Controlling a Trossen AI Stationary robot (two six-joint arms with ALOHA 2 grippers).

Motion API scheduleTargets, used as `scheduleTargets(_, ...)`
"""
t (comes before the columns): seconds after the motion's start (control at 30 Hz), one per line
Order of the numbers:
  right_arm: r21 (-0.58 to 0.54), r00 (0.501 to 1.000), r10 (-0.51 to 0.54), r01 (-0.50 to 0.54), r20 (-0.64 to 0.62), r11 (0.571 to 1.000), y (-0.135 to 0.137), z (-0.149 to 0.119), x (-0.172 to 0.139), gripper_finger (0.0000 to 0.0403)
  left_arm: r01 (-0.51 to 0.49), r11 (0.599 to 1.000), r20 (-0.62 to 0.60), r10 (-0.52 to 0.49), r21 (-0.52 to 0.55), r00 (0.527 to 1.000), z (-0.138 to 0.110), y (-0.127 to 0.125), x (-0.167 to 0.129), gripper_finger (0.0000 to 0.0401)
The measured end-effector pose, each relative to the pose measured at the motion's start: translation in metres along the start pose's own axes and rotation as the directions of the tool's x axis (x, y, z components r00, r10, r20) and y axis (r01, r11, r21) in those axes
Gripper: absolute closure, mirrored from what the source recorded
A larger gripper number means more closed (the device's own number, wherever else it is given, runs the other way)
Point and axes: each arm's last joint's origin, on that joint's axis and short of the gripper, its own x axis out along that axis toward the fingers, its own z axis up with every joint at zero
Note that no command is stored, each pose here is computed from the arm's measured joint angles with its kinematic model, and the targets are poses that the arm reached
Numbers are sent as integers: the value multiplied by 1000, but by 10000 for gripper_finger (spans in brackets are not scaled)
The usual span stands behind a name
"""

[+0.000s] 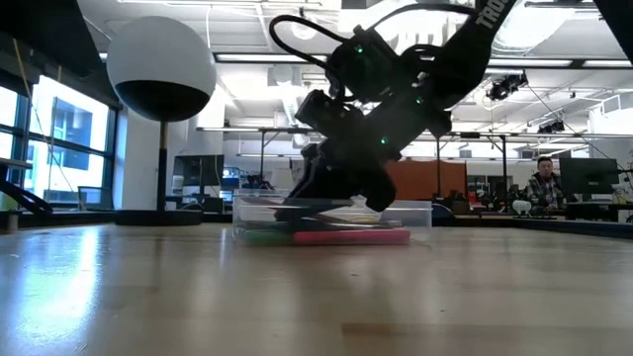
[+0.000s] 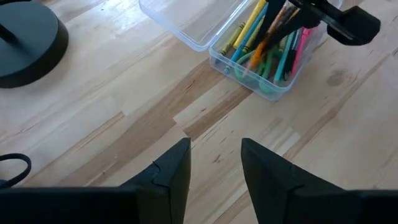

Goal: Pick & place school supplies into a supply box
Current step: Put the yellow pencil into the transparent supply box

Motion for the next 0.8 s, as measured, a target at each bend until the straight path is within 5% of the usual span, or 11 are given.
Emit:
scheduleTargets(0.23, -23, 998, -35, 34, -53, 999, -3, 4, -11, 395, 0, 1000, 0, 0, 0, 1000, 0, 0, 0, 229)
scheduleTargets(0.8, -18, 987, -77, 75, -138, 997, -5, -1, -17, 330, 39, 998, -11, -39, -41, 999, -1, -5, 0, 229)
